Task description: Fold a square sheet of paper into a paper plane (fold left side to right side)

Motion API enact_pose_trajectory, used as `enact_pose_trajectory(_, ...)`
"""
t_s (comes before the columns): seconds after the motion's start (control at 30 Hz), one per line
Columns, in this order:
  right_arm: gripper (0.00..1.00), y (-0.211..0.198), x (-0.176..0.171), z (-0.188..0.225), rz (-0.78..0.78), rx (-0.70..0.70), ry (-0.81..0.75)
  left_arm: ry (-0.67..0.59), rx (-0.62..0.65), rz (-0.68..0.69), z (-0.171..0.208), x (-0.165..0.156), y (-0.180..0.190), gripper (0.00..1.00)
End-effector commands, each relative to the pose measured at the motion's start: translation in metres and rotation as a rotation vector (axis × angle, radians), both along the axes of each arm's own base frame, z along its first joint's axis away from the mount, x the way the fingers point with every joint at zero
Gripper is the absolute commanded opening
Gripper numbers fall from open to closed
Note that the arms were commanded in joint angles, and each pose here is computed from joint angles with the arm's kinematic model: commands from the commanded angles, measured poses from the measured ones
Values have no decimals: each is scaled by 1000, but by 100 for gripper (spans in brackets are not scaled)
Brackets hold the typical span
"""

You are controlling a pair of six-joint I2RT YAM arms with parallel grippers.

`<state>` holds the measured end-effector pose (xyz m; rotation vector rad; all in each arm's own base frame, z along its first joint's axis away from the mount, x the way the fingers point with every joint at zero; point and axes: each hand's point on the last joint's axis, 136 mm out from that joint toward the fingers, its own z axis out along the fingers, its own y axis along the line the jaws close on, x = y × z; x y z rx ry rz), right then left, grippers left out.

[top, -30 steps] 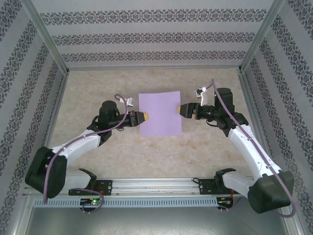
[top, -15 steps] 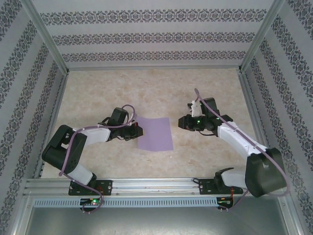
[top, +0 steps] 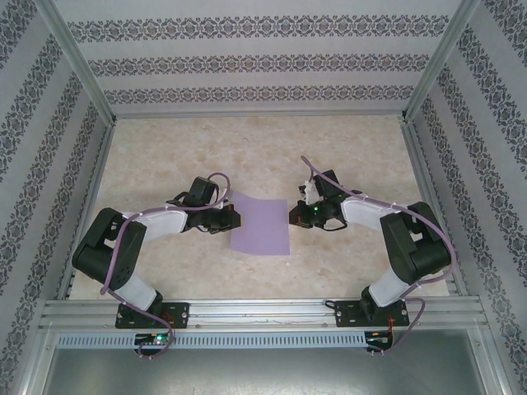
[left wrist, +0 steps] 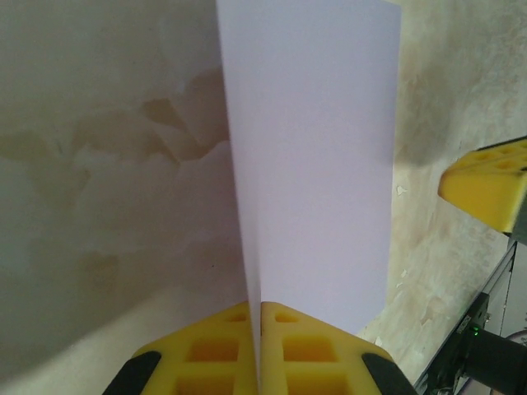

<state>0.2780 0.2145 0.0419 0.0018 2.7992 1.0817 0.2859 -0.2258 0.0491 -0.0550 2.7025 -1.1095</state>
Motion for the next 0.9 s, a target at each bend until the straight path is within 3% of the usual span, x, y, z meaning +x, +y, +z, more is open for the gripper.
enact_pose_trajectory(0.0,0,6,7,-5,7,-7,-8,5,11,-48,2,-4,-6,3)
enact_pose_trajectory(0.27,0,5,-4,-30,25,-44,46,-10,-18,-57,12,-2,-14,9)
enact_pose_trajectory(0.6,0,-6,-16,-48,21,-117,84,-66,-54,-54,40,3,-21,39)
enact_pose_trajectory(0.87,0,-7,-17,-51,32,-132,83,-95,-82,-92,56,4,-38,50)
